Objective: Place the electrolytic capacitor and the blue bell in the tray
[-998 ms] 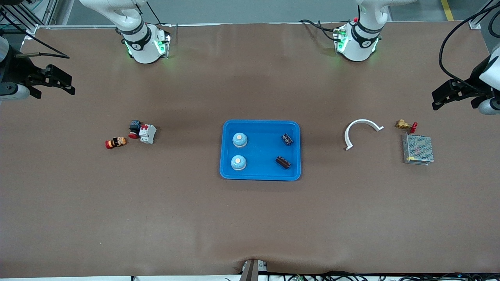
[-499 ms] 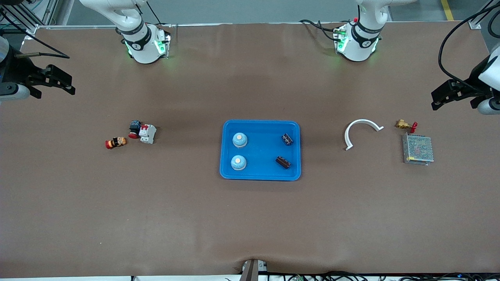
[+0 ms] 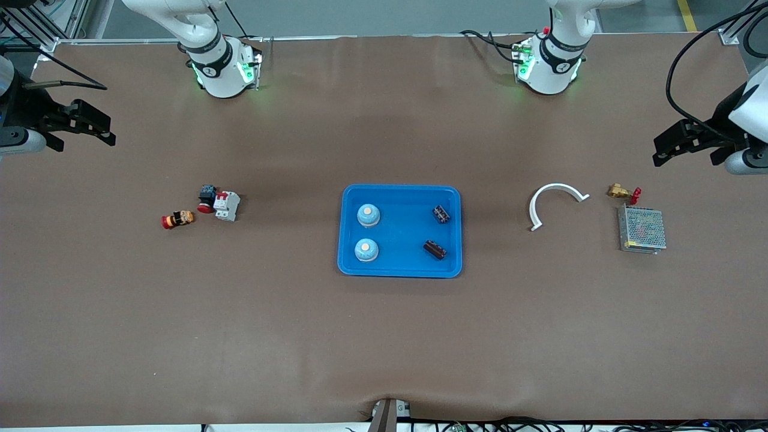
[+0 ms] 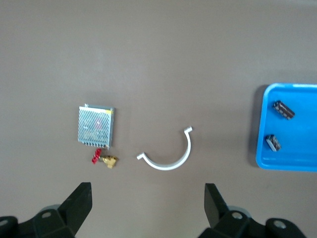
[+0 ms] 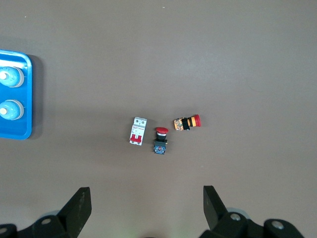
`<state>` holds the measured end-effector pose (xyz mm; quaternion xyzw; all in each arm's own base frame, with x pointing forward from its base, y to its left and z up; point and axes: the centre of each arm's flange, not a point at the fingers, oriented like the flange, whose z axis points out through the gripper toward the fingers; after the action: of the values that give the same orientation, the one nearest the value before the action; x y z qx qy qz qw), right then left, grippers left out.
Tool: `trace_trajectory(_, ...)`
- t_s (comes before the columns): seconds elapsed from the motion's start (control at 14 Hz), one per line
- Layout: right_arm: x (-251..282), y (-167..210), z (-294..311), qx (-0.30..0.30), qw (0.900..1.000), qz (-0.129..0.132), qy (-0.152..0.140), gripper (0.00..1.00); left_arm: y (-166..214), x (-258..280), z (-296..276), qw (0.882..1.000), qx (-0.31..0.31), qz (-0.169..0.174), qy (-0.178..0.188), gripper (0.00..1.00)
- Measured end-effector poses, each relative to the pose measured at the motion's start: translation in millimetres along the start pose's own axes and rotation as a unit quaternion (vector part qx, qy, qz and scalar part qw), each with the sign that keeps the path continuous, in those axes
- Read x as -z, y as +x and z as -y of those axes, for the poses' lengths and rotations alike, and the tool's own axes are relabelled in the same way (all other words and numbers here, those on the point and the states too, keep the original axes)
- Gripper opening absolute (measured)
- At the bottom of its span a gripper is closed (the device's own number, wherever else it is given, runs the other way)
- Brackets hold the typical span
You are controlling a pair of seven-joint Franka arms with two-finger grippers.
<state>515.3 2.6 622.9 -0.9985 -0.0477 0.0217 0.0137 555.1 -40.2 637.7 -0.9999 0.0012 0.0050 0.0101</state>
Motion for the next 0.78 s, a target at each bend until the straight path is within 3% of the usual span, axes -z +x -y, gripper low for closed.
trace_trajectory(0.36,0.0,0.0,0.0,0.000,1.000,0.000,0.000,1.00,-9.9,-4.4,-11.1,0.999,-0.008,0.037,0.002,1.00)
trace_trajectory(0.78,0.8,0.1,-0.1,0.000,1.000,-0.001,0.000,1.00,-16.1,3.6,-11.8,0.999,0.004,0.035,0.003,1.00)
